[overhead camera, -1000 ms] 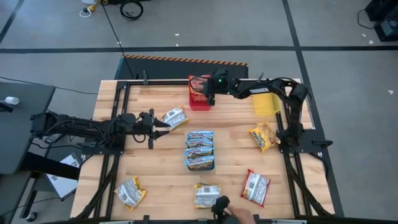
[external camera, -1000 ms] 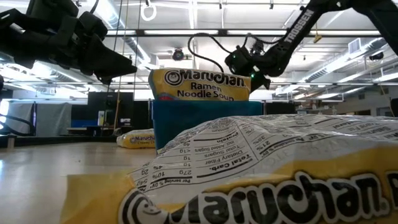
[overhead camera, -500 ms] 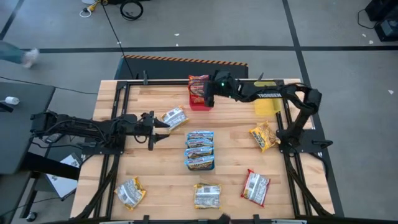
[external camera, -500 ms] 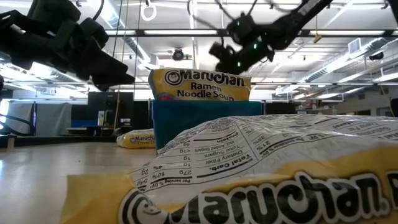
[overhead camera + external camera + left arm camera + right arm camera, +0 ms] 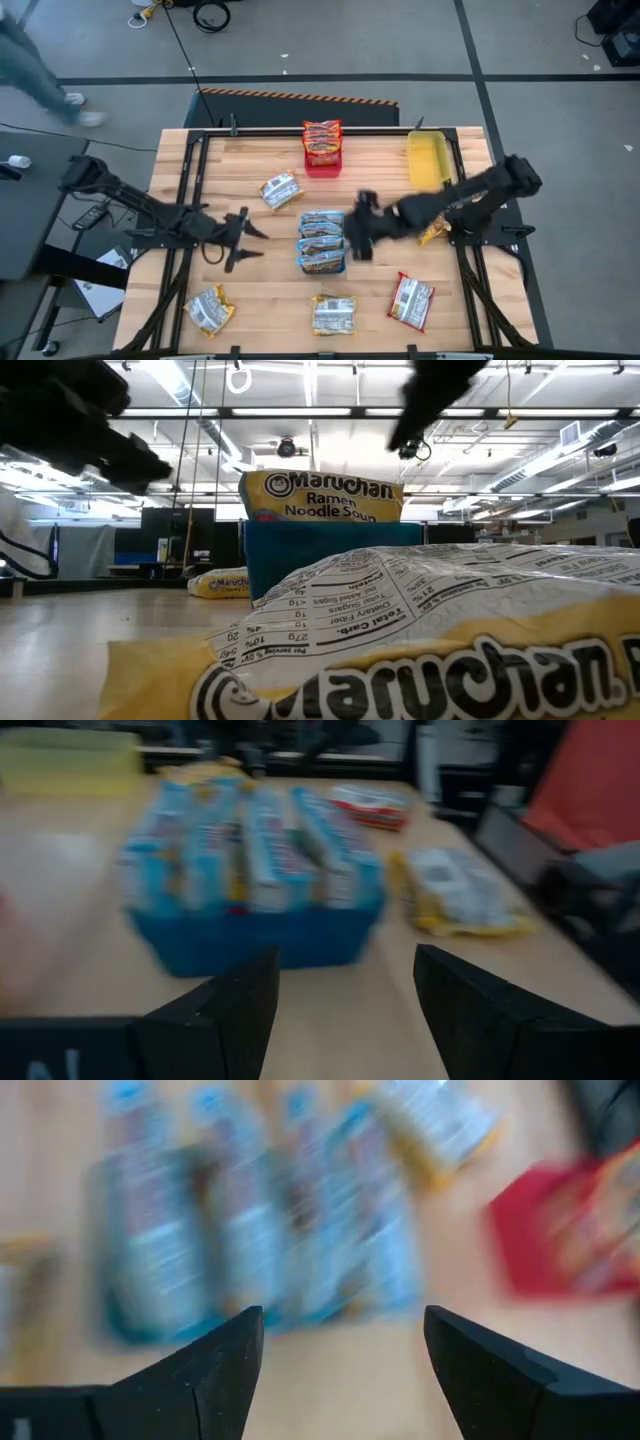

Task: Sort Maruchan noodles
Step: Put the red noodle pack into the red bin

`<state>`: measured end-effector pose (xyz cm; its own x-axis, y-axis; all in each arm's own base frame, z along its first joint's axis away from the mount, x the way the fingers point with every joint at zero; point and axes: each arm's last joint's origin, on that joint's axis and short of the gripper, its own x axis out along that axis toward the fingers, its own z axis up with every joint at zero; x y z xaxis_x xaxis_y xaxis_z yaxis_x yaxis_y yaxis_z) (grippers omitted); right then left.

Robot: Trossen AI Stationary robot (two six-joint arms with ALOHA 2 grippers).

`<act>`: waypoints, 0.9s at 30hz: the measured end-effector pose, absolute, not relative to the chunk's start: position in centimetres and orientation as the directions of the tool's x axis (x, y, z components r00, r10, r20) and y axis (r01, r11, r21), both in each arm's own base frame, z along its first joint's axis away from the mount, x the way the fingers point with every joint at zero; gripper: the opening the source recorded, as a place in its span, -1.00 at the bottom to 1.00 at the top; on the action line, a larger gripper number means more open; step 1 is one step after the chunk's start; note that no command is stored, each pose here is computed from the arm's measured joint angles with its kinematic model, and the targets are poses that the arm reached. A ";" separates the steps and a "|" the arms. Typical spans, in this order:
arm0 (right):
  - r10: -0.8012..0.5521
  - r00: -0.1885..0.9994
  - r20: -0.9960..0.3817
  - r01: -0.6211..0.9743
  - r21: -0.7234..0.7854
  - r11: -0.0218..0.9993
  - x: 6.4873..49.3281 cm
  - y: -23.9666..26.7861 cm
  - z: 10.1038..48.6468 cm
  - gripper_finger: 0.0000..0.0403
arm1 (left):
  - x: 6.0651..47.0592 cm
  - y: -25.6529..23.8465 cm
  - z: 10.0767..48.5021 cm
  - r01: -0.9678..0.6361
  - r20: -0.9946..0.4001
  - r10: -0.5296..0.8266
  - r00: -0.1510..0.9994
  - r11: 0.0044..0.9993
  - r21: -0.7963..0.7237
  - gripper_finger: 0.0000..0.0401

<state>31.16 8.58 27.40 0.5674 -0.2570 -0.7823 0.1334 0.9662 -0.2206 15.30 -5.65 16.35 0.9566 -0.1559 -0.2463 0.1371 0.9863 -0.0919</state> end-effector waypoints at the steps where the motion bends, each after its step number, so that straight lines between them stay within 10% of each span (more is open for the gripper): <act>1: -0.237 0.553 -0.799 0.154 -0.181 0.971 30.4 10.0 27.4 0.39 | 15.1 -6.1 16.4 0.162 -0.246 -0.184 0.952 0.981 -0.106 0.16; 8: -0.077 0.448 -0.891 0.298 0.068 0.952 26.0 18.8 24.9 0.35 | 13.8 -8.8 16.7 0.269 -0.213 -0.315 0.925 0.938 -0.219 0.16; 15: 0.074 0.065 -0.995 0.320 0.091 0.943 26.5 25.5 20.1 0.34 | 12.4 -10.7 17.4 0.345 -0.138 -0.384 0.913 0.906 -0.244 0.16; 20: -0.025 -0.220 -0.975 0.194 -0.069 0.979 24.8 29.4 19.8 0.32 | 12.0 -11.1 17.3 0.319 -0.140 -0.356 0.924 0.919 -0.231 0.16; 27: -0.246 -0.220 -0.944 -0.084 -0.233 0.969 20.1 33.7 17.5 0.31 | 11.9 -11.2 17.3 0.325 -0.138 -0.364 0.921 0.915 -0.239 0.16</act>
